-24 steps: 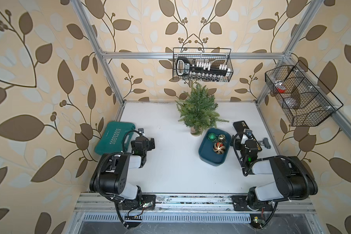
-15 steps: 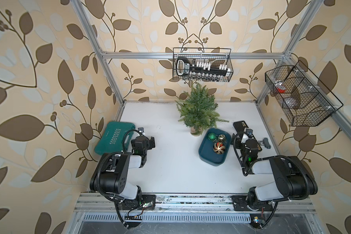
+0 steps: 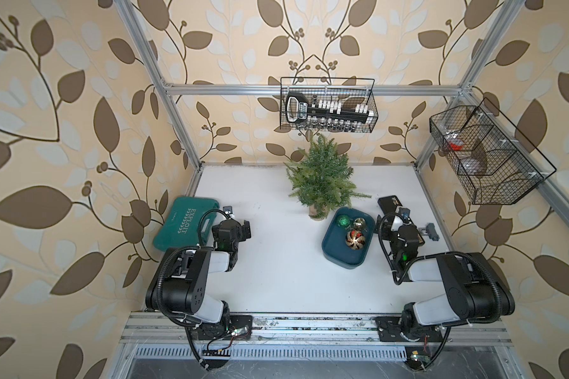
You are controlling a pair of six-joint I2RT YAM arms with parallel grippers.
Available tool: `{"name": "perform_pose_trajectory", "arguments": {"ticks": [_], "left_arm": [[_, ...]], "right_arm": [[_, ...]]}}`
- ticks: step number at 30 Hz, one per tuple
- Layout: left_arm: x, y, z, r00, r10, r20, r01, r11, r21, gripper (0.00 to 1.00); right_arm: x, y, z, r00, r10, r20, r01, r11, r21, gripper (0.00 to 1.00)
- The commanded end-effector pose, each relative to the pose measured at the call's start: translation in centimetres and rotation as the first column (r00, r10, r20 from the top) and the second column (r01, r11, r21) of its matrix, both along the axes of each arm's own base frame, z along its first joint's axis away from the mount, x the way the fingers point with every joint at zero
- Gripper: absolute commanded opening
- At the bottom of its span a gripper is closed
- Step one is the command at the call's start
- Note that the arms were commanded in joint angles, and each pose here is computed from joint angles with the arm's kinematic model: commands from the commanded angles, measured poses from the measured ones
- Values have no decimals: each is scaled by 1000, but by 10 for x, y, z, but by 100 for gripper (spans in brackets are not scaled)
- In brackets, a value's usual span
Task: Decorate the small christmas tree with ornaments
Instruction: Pick up an ornament from the container.
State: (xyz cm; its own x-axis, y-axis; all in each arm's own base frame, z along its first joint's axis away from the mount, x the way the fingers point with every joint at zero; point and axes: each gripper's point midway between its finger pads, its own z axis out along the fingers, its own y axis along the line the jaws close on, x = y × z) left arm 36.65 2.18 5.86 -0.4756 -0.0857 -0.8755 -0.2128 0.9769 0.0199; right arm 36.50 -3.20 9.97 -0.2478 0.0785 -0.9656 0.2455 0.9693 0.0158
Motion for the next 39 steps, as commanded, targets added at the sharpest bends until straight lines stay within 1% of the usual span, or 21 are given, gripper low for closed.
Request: {"name": "perform_pose_trajectory", "arguments": {"ticks": [1, 2, 3, 4, 5, 6, 8, 11, 13, 14, 15, 16, 17, 18, 20, 22, 23, 27, 31, 34, 39], "left_arm": [[12, -2, 22, 996, 10, 87, -10, 1000, -5, 99], [15, -1, 29, 994, 15, 109, -16, 1000, 9, 99], [18, -1, 36, 995, 21, 93, -22, 1000, 17, 99], [21, 0, 35, 999, 32, 34, -32, 999, 14, 99], [25, 1, 50, 999, 44, 17, -44, 999, 18, 99], [27, 3, 55, 999, 51, -8, -51, 998, 24, 99], [28, 5, 66, 997, 71, -3, -71, 997, 26, 99], [25, 8, 86, 994, 103, 43, -103, 995, -15, 99], [23, 8, 98, 989, 141, 36, -138, 988, -76, 99], [22, 7, 106, 985, 167, 32, -162, 979, -126, 99], [19, 9, 114, 974, 226, 22, -217, 955, -204, 99], [13, 13, 117, 952, 305, -1, -293, 914, -282, 99], [7, 12, 119, 936, 348, -47, -341, 867, -365, 99], [7, 5, 122, 946, 316, -71, -316, 851, -420, 99], [9, -29, 132, 985, 152, -83, -173, 829, -532, 99], [0, -47, 137, 992, 73, -102, -120, 794, -595, 97], [-6, -55, 137, 993, 34, -117, -100, 775, -624, 97], [-34, -85, 133, 980, -124, -155, -20, 717, -697, 97], [-66, -101, 117, 949, -225, -218, -8, 679, -734, 95], [-84, -117, 107, 919, -312, -239, 23, 650, -760, 93], [-98, -141, 102, 879, -397, -265, 82, 672, -736, 91]], "right_arm": [[5, 1, 11, 999, -4, 42, 4, 1000, -6, 100], [4, -2, 18, 998, -16, 68, 17, 1000, -8, 100], [2, 1, 17, 999, -6, 49, 6, 1000, -1, 100], [1, 2, 23, 998, 4, 62, -3, 1000, -7, 100], [1, 1, 31, 997, -12, 70, 14, 1000, -20, 100], [1, 1, 37, 999, -22, 46, 23, 1000, -20, 100], [1, 1, 62, 998, -27, 60, 27, 1000, 3, 100], [-4, 8, 102, 993, -3, 118, -5, 998, 67, 100], [-7, 13, 119, 992, 11, 122, -27, 991, 129, 100], [-8, 14, 126, 994, 3, 113, -24, 982, 185, 100], [-10, 17, 131, 995, 0, 100, -26, 966, 256, 100], [-13, 17, 129, 998, -22, 56, 2, 945, 327, 100], [-18, 17, 124, 998, -59, -2, 54, 900, 432, 100], [-19, 19, 120, 998, -61, -34, 69, 860, 505, 100], [-14, 48, 122, 991, 132, -31, -87, 793, 603, 100], [-19, 70, 124, 966, 255, -46, -169, 754, 635, 87], [-25, 78, 125, 956, 288, -57, -187, 747, 639, 85], [-55, 92, 121, 925, 333, -182, -175, 800, 573, 86], [-90, 104, 97, 844, 390, -369, -152, 832, 533, 83], [-111, 117, 85, 788, 414, -456, -172, 859, 482, 83], [-135, 145, 63, 685, 422, -594, -243, 901, 359, 83]]}}
